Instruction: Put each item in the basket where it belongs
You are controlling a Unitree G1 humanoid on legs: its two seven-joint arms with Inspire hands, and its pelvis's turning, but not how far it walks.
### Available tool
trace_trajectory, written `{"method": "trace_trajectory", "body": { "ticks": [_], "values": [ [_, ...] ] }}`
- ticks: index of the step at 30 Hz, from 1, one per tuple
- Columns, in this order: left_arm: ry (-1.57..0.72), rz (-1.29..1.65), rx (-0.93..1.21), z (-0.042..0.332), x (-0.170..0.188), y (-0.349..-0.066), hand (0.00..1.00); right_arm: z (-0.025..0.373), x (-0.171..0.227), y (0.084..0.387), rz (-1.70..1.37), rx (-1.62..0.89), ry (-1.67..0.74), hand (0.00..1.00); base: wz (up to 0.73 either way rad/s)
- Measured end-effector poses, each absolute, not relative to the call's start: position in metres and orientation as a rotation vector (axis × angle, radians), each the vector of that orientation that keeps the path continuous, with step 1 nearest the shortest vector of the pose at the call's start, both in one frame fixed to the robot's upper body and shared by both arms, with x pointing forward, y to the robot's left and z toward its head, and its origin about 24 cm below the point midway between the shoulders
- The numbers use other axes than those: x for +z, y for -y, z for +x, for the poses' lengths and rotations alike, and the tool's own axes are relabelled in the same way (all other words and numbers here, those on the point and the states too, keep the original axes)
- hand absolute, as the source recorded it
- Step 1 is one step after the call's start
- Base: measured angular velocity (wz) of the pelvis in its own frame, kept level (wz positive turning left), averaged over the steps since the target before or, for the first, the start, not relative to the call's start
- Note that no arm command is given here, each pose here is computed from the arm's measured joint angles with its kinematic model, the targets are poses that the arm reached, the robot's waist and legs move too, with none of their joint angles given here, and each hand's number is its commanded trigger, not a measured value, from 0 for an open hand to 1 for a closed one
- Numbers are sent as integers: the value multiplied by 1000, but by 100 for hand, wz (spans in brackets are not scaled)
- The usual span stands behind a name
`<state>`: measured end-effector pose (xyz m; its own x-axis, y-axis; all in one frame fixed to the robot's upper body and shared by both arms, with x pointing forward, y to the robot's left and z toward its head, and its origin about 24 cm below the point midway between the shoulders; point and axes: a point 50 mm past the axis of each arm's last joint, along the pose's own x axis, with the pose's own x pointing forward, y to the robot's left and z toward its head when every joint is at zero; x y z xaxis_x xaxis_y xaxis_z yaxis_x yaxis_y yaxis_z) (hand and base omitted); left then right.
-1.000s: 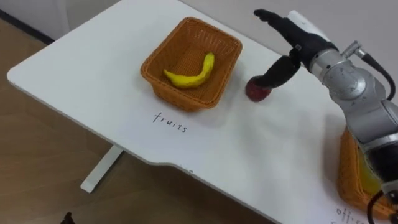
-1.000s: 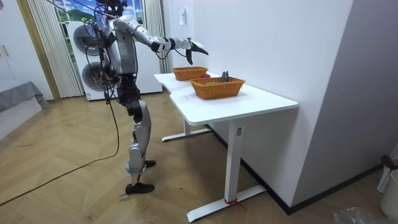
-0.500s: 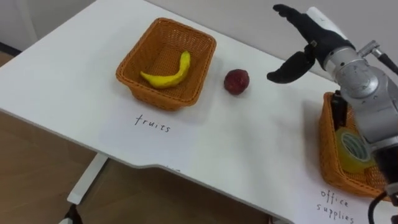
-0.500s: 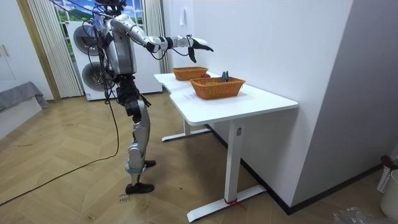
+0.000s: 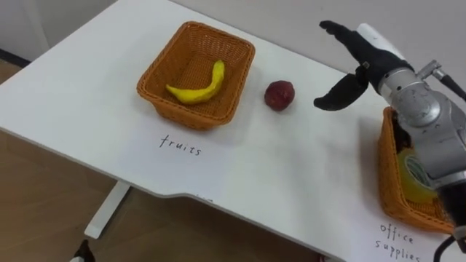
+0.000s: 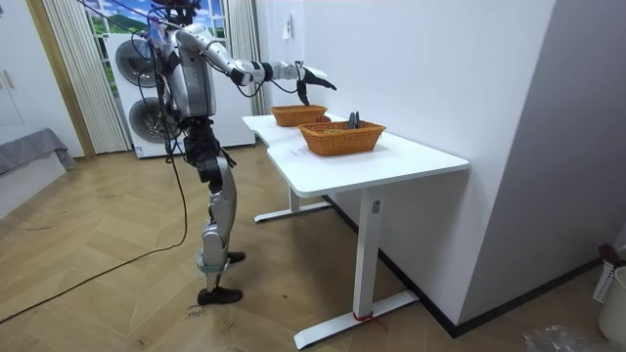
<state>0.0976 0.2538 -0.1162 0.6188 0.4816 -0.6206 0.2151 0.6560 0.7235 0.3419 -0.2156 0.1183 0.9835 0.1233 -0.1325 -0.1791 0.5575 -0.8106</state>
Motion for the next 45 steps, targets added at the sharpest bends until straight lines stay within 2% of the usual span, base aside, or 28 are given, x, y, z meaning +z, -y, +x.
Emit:
{"method": "trace_trajectory", "body": {
  "ticks": [12,22,45],
  "values": [
    [-877,891,152,100,-115,-251,0,342,90,215,-949,232,-171,0,0],
    [-850,886,151,107,-113,-251,0,342,62,236,-912,151,-302,0,3],
    [-828,887,146,125,-113,-250,0,359,69,247,-902,-42,-284,0,3]
  ]
}}
